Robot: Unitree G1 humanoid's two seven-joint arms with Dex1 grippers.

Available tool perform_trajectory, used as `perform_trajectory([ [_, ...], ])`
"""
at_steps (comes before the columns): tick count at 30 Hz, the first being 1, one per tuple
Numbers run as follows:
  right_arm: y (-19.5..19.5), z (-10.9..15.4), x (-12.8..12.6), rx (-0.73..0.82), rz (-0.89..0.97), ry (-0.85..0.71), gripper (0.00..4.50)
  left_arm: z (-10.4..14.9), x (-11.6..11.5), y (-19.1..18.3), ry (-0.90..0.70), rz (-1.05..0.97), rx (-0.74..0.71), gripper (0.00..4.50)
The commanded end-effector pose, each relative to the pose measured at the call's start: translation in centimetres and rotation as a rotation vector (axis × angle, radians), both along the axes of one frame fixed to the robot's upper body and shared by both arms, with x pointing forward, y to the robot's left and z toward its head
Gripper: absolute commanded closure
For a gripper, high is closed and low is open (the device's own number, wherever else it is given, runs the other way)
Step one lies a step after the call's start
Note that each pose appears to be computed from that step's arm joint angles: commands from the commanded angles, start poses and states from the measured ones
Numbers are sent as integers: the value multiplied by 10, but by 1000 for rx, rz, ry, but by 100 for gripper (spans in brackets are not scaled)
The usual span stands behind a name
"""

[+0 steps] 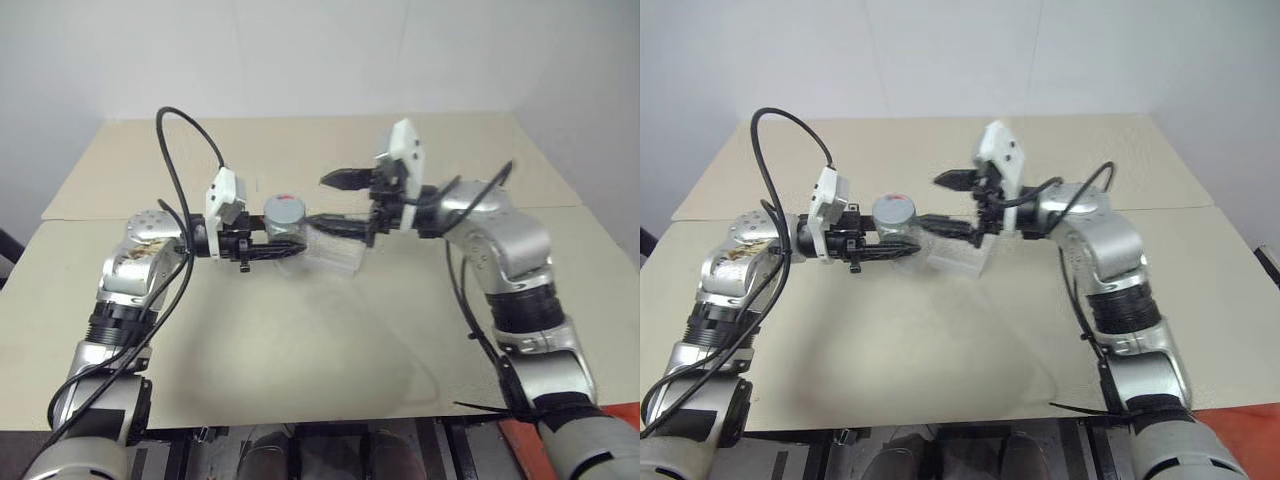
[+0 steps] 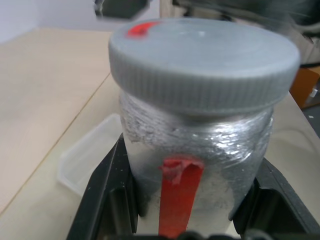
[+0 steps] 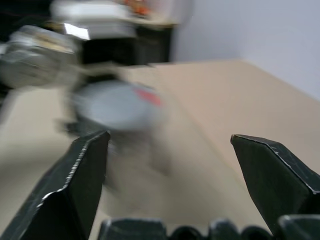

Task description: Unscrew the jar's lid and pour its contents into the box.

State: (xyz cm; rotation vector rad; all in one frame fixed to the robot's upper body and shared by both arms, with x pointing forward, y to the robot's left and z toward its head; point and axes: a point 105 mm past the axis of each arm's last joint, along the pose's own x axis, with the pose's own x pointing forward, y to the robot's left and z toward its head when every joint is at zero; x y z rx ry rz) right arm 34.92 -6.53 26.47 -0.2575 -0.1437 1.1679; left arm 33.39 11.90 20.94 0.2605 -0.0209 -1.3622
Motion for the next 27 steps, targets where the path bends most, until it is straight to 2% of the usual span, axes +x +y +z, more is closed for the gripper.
perform_trajectory([
  [1,-8,15,-6,28,-3,-62,5,14,-7,-3,-56,-38,-17,257],
  [9,-2,21,-25,48,81,-75,5,15,-1,-4,-63,-15,-21,257],
  [15,33,25,-39,59,186,-88,5,16,1,-13,-67,-30,-35,257],
  [22,56,24,-36,41,206,-97,5,18,1,-16,-70,-45,-39,257],
  [27,62,18,-22,24,157,-74,5,17,0,-14,-66,-44,-39,257],
])
